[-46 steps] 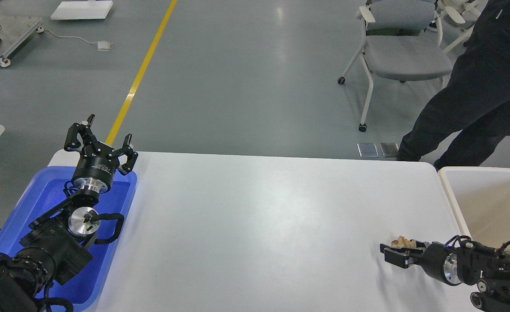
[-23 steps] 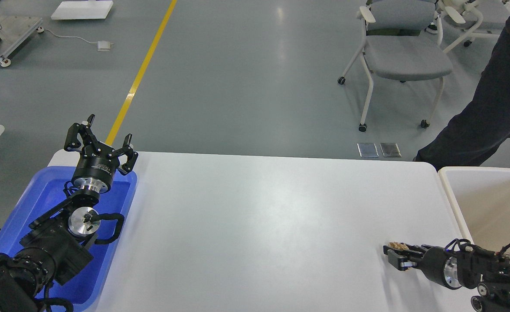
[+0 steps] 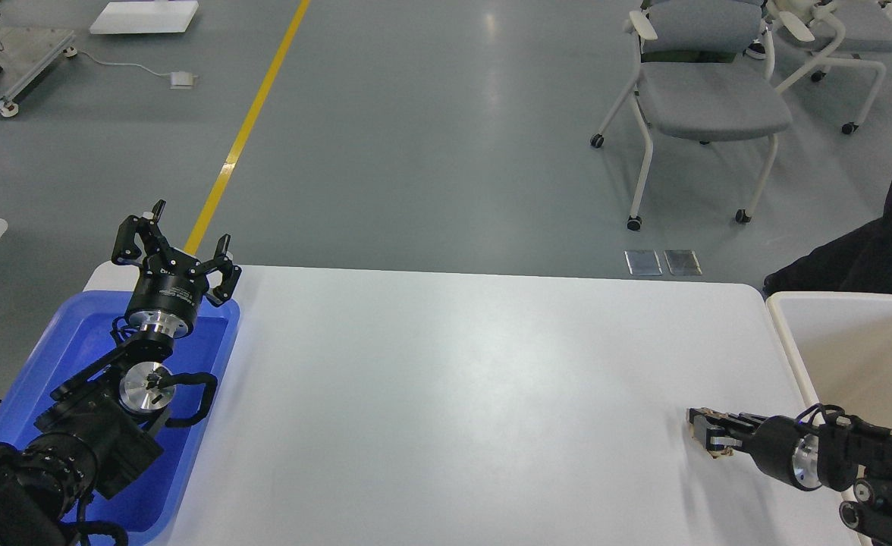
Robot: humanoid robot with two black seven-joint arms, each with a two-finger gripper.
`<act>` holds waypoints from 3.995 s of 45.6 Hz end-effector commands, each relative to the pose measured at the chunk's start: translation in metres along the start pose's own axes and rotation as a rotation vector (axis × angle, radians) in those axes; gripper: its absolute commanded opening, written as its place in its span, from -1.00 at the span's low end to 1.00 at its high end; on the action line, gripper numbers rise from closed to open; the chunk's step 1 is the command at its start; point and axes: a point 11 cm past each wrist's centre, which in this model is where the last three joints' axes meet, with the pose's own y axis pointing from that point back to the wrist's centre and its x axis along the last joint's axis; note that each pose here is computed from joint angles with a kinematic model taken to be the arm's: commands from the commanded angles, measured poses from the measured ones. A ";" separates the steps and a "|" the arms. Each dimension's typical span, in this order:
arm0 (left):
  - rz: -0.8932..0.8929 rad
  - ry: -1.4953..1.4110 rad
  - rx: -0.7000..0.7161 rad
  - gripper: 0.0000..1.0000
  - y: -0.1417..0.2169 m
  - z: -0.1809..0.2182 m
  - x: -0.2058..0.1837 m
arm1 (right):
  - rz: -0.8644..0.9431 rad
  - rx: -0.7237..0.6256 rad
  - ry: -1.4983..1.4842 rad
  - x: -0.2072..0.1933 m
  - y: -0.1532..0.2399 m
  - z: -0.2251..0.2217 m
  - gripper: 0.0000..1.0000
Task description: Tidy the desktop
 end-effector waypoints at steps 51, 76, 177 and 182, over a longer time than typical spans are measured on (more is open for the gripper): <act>-0.001 0.001 0.001 1.00 0.000 -0.001 -0.001 | 0.449 -0.229 -0.207 0.240 0.125 0.112 -1.00; 0.000 0.000 0.001 1.00 0.000 0.000 0.000 | 0.775 -0.633 -1.101 0.147 0.096 0.187 -1.00; 0.001 -0.001 0.000 1.00 0.000 0.000 0.000 | 0.947 -0.252 -1.927 0.149 0.074 0.158 1.00; 0.000 0.000 0.001 1.00 0.000 0.000 0.000 | 0.909 -0.073 -1.974 0.178 0.063 0.133 1.00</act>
